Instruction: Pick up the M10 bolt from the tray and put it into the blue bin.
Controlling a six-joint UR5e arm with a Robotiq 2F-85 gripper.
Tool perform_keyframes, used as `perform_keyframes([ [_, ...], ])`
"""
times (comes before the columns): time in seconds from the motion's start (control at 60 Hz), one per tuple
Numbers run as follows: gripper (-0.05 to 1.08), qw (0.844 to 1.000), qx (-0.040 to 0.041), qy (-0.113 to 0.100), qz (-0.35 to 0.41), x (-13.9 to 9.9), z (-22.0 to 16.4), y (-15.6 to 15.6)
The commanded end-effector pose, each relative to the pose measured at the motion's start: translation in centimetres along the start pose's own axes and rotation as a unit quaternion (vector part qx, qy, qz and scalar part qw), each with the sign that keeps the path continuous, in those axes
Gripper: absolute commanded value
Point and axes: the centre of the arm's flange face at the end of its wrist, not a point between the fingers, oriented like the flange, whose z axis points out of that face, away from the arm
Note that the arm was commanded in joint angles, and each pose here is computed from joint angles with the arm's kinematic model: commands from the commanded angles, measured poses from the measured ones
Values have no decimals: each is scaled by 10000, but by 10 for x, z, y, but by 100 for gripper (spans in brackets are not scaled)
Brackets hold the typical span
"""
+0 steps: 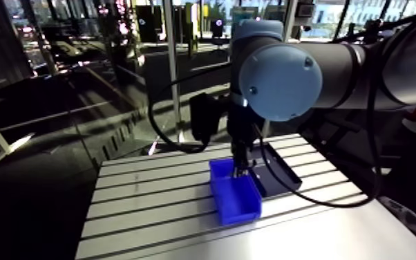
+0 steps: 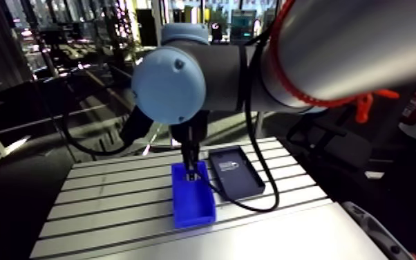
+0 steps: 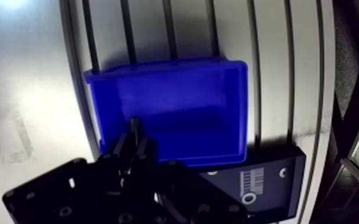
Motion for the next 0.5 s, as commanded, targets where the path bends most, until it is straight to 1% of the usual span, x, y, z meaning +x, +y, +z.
perform_keyframes([
  [0.017, 104, 10000, -28, -26, 17, -1, 19, 6],
  [0.05, 104, 10000, -28, -32, 23, -2, 21, 7],
  [0.067, 104, 10000, -10, -24, 24, -2, 23, 8],
  [0.083, 104, 10000, -10, -24, 24, -2, 23, 8],
  [0.1, 104, 10000, 12, -20, 25, -2, 26, 8],
  [0.117, 104, 10000, 12, -20, 25, -2, 26, 8],
  [0.15, 104, 10000, 58, -13, 31, -2, 33, 10],
  [0.267, 104, 10000, 63, -13, 40, -2, 39, 13],
  [0.3, 104, 10000, 75, -11, 40, -2, 41, 13],
  [0.317, 104, 9999, 103, -14, 40, -3, 44, 13],
  [0.367, 104, 9999, 120, -12, 46, -3, 47, 13],
  [0.383, 104, 9999, 149, -9, 54, -3, 49, 13],
  [0.5, 104, 9998, 145, -10, 109, -3, 58, 17],
])
